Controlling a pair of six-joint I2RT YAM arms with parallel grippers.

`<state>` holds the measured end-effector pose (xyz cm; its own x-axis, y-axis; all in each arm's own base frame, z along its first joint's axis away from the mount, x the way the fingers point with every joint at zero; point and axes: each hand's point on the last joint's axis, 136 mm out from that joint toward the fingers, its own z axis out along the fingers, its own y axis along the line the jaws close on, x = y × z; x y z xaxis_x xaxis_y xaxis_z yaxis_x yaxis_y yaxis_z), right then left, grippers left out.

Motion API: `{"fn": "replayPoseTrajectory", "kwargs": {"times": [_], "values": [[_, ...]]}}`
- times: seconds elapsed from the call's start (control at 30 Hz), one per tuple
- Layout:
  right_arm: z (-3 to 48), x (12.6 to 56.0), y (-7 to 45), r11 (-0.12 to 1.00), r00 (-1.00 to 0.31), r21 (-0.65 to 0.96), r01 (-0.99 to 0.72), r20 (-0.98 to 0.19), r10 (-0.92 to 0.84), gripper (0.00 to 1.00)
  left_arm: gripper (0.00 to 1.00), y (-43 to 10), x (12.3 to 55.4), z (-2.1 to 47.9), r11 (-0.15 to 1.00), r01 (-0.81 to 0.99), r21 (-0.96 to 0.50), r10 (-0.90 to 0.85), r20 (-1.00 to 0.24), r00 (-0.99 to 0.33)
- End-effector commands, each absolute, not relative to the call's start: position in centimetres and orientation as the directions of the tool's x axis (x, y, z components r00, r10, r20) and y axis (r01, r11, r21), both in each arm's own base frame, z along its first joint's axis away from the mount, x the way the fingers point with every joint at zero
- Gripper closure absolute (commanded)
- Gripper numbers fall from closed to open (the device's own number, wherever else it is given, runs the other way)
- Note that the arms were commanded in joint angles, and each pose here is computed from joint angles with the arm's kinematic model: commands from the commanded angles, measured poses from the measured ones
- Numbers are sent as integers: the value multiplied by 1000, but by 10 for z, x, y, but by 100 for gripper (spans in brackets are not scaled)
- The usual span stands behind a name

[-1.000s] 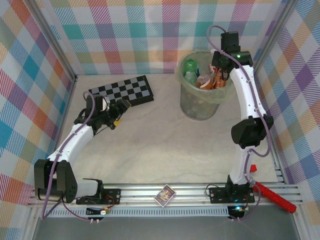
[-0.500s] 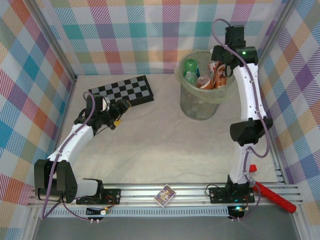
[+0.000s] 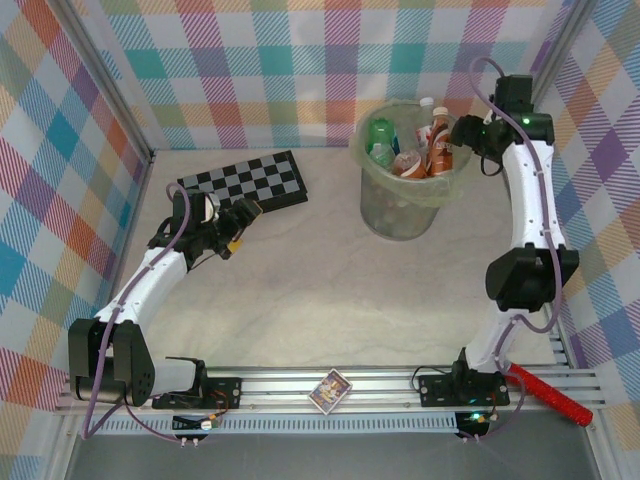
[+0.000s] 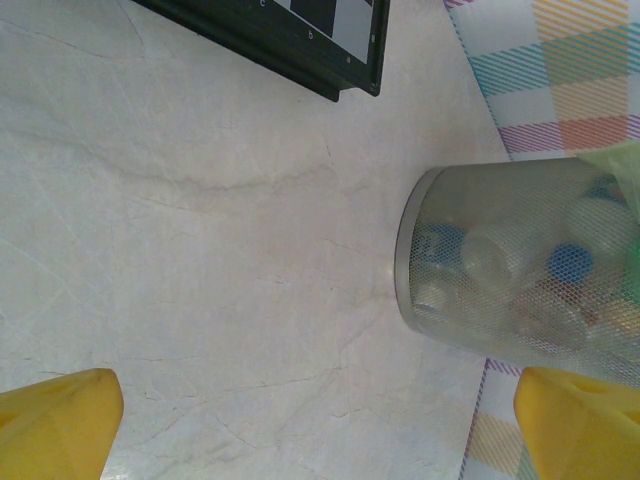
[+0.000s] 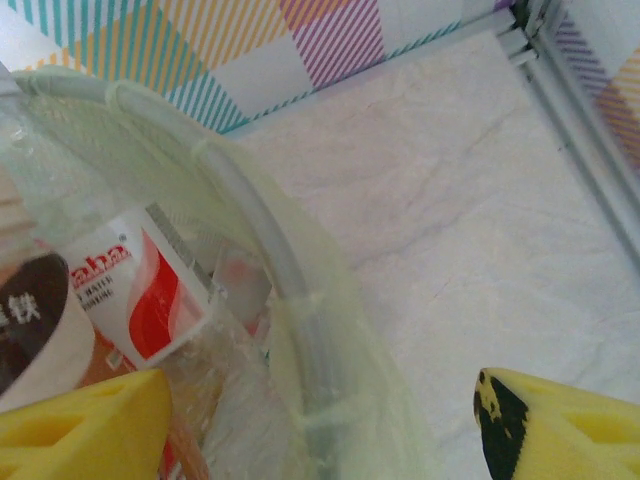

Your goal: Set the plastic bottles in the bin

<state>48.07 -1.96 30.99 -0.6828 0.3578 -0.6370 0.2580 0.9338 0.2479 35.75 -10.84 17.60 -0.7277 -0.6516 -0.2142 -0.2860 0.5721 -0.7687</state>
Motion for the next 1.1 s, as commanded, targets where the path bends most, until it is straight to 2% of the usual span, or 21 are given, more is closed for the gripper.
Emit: {"fn": "replayPoseTrajectory", "kwargs": {"times": [0.0, 0.13, 0.27, 0.37, 0.6, 0.7, 0.9, 1.03, 1.07], "values": [[340, 480, -3, 912, -629, 372, 175, -670, 394, 22, 0, -109, 358, 177, 568, -273, -777, -646, -214, -733], [329, 475, -1, 906, -648, 381, 181, -647, 402, 25, 0, -110, 358, 176, 576, -262, -775, -633, -220, -742], [347, 463, -17, 920, -576, 332, 209, -718, 390, 24, 0, -98, 354, 180, 673, -250, -696, -585, -294, -756], [357, 452, -30, 903, -531, 368, 221, -732, 428, 24, 0, -90, 354, 187, 727, -232, -647, -556, -355, -752], [344, 431, -63, 866, -509, 390, 313, -701, 500, 26, 0, -91, 356, 190, 737, -210, -642, -538, -370, -758], [330, 412, -80, 866, -519, 322, 383, -700, 490, 26, 0, -83, 351, 187, 771, -215, -600, -522, -400, -754], [271, 382, -84, 887, -537, 264, 380, -717, 444, 10, 0, -30, 342, 184, 878, -312, -362, -473, -566, -675], [228, 361, -79, 884, -567, 261, 388, -688, 452, 1, 0, 6, 340, 183, 899, -395, -188, -415, -654, -633], [219, 358, -75, 883, -572, 275, 380, -680, 458, 1, 0, 13, 339, 180, 895, -420, -154, -408, -666, -625]]}}
